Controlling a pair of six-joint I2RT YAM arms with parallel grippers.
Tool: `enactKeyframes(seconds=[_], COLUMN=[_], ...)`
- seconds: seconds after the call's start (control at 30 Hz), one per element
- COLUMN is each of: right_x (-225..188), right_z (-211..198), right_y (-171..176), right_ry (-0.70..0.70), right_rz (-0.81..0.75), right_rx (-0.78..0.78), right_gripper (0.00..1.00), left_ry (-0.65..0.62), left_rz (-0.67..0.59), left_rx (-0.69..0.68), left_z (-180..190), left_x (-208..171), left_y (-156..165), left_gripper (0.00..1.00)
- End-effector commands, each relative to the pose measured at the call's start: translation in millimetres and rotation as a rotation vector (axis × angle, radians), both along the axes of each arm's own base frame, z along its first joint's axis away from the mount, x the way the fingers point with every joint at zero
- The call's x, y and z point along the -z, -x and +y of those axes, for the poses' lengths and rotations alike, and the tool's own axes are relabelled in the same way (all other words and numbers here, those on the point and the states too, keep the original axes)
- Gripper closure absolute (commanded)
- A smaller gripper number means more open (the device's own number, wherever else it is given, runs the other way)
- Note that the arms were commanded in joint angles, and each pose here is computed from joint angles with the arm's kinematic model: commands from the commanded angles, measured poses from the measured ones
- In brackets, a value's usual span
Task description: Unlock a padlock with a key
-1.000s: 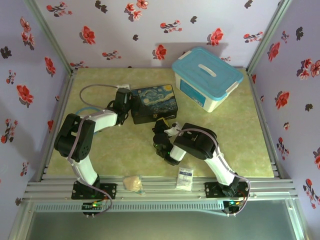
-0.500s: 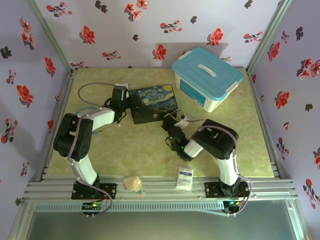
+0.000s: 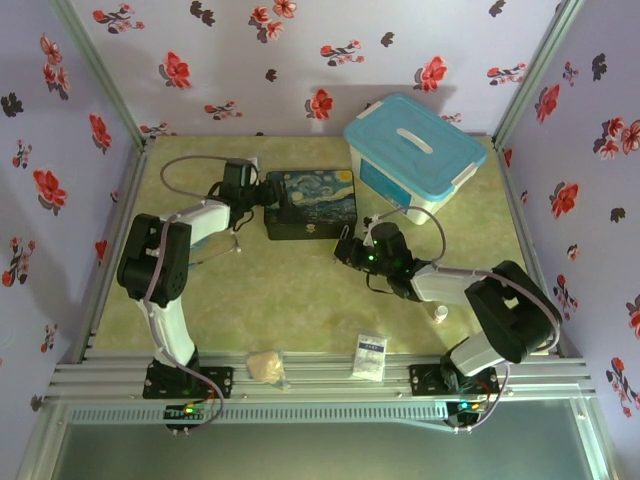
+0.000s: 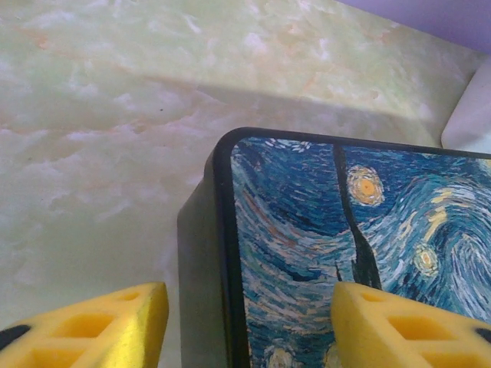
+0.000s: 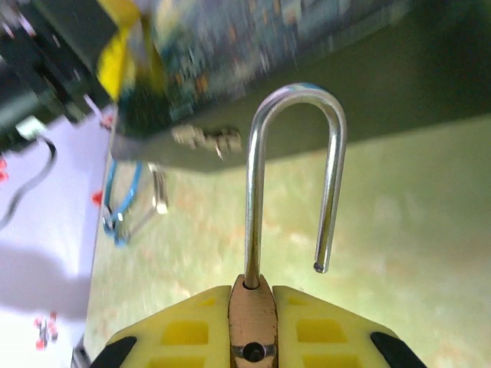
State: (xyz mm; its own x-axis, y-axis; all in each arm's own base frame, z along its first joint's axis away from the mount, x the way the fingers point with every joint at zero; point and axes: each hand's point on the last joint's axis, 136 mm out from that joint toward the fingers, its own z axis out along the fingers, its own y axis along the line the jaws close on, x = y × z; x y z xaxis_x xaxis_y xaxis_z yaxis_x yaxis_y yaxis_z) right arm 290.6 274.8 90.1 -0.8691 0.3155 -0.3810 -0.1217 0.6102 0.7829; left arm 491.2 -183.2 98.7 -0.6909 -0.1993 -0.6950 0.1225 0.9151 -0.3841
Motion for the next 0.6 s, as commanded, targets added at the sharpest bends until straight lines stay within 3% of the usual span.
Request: enactKeyframes(seconds=[0.0, 0.1, 0.27, 0.57], right_x=[17.5, 36.0, 51.3, 65.2], right_z=[-0.5, -6.9, -11.4, -44.4], right_y=[26.7, 29.8, 32.4, 53.5], right_ry=[0.023, 0.073, 0.059, 0.165], right_rz=[0.081, 0.102, 0.168, 0.285], right_rx=[-0.115, -0.115, -0.122, -0.146], right_gripper=[1.00, 1.00, 1.00, 1.00], left_ry=[0.006, 0.020, 0.028, 0.097], left_rz=[0.106, 0.071, 0.051, -0.019], left_rx=[-0.031, -0.043, -0.031, -0.099], left_z=[12.2, 17.6, 21.4, 45.2], left_x=[19.0, 1.7, -24.4, -69.2], left_y=[6.6, 4.0, 5.3, 34.8], left_gripper=[0.38, 0.32, 0.32, 0.30])
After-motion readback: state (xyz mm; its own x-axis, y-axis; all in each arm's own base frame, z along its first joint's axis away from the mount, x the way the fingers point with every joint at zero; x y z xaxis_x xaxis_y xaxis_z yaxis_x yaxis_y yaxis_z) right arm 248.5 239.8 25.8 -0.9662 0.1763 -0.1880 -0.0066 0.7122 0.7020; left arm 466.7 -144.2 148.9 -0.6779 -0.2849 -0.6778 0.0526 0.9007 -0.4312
